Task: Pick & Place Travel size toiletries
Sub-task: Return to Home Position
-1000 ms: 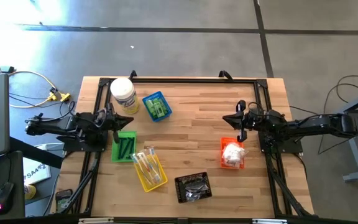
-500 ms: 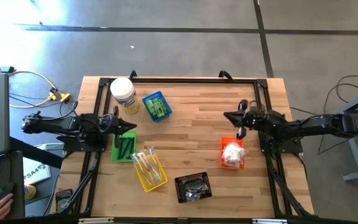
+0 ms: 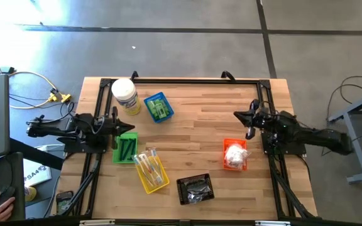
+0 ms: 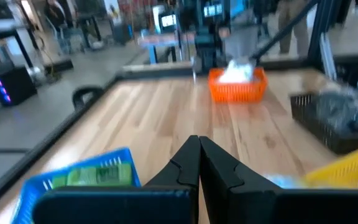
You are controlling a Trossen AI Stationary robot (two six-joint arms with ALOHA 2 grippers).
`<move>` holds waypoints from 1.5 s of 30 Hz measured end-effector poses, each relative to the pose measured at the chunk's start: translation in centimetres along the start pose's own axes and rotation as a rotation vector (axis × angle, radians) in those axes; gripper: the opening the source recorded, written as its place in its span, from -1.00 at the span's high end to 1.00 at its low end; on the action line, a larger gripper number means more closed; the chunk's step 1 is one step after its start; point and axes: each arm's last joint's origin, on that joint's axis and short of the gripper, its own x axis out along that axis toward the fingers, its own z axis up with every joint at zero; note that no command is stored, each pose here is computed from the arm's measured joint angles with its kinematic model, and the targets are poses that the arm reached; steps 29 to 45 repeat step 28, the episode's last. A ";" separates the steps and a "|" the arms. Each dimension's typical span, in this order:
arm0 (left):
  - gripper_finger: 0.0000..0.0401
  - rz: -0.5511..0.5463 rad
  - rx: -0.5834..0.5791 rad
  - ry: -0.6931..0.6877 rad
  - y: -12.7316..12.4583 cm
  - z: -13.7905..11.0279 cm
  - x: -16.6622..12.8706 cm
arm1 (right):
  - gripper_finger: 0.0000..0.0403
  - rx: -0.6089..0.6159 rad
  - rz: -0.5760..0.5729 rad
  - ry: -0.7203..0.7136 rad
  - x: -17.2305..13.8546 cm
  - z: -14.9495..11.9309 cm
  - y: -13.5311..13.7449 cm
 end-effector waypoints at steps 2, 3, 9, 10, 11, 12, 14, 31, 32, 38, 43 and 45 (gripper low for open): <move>1.00 -0.001 0.007 0.026 -0.1 -0.6 0.2 | 0.98 -0.002 -0.014 0.034 -0.3 -0.3 -0.2; 1.00 -0.002 0.009 0.031 -0.1 -0.7 0.2 | 0.98 -0.004 -0.022 0.064 -0.4 -0.6 -0.3; 1.00 0.025 0.013 0.065 -0.1 -1.6 0.5 | 0.98 -0.027 0.065 0.030 -0.9 -0.2 -0.1; 1.00 0.026 0.016 0.067 -0.1 -1.6 0.5 | 0.98 -0.024 0.068 0.011 -1.0 0.0 -0.1; 1.00 0.026 0.018 0.065 -0.1 -1.6 0.5 | 0.98 -0.024 0.068 -0.004 -1.0 0.1 -0.1; 1.00 0.025 0.023 0.062 -0.1 -1.6 0.5 | 0.98 -0.024 0.066 -0.008 -1.0 0.1 -0.1; 1.00 0.025 0.022 0.049 -0.1 -1.4 0.5 | 0.98 -0.024 0.067 -0.009 -1.0 0.1 -0.1; 1.00 0.021 0.006 0.074 -0.2 -1.7 0.5 | 0.98 -0.027 0.067 0.023 -1.0 -0.2 -0.1; 1.00 0.021 0.006 0.074 -0.2 -1.7 0.5 | 0.98 -0.027 0.067 0.023 -1.0 -0.2 -0.1; 1.00 0.021 0.006 0.074 -0.2 -1.7 0.5 | 0.98 -0.027 0.067 0.023 -1.0 -0.2 -0.1; 1.00 0.021 0.006 0.074 -0.2 -1.7 0.5 | 0.98 -0.027 0.067 0.023 -1.0 -0.2 -0.1; 1.00 0.021 0.006 0.074 -0.2 -1.7 0.5 | 0.98 -0.027 0.067 0.023 -1.0 -0.2 -0.1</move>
